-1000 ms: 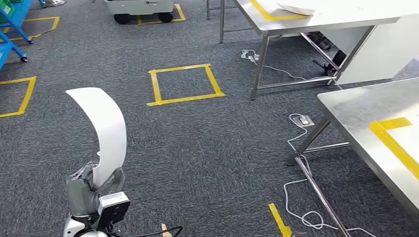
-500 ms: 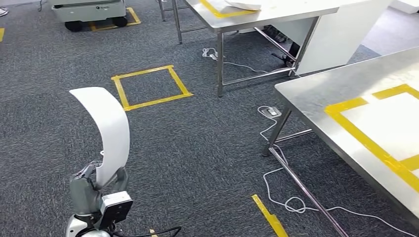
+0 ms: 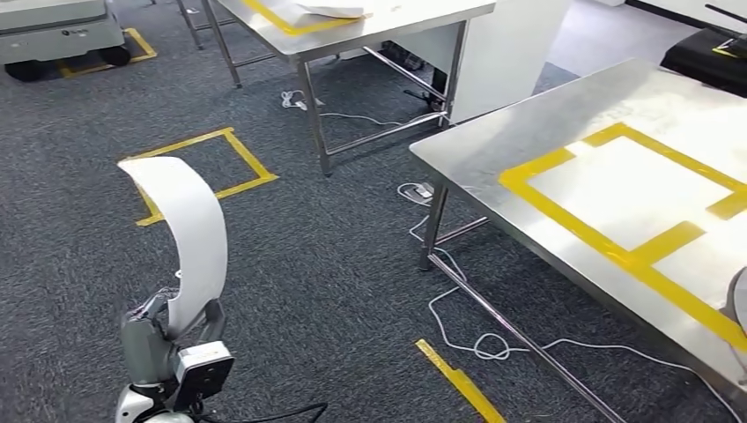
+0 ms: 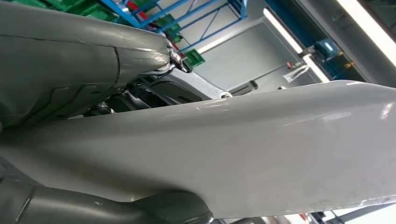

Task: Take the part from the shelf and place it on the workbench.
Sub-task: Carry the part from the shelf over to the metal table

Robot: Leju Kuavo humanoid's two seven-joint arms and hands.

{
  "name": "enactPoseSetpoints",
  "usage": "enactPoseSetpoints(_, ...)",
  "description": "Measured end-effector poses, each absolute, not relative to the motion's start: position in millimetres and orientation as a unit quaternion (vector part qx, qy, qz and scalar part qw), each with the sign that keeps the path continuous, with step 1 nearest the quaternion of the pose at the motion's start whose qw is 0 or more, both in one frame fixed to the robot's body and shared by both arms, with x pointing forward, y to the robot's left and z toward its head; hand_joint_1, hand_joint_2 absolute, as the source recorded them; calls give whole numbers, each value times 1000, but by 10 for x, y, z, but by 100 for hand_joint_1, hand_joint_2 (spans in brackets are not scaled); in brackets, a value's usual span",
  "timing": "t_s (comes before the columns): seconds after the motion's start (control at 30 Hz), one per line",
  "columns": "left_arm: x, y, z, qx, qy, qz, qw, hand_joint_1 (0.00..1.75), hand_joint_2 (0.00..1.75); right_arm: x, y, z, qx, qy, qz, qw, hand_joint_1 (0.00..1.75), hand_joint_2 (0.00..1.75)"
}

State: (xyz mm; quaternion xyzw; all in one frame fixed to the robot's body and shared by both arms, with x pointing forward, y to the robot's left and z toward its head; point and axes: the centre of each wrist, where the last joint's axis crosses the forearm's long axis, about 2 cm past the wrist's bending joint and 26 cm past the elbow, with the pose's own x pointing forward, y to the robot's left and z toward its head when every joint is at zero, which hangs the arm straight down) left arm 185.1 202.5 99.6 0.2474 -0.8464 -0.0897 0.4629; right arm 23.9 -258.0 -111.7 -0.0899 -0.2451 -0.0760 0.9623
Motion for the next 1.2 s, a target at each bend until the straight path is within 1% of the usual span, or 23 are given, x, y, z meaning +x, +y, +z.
enactPoseSetpoints(0.47,1875,2008,1000,244,-846,-94,464,175,175,239,-2602,-1118,-92,-245,-71,962,0,175)
enactPoseSetpoints(0.73,2042,1960,1114,240,-861,-108,436,175,175,280,-2623,-1116,-91,-248,-59,963,0,175)
enactPoseSetpoints(1.2,2148,1941,1134,236,-862,-116,433,175,175,289,-2626,-1115,-94,-255,-60,961,0,175)
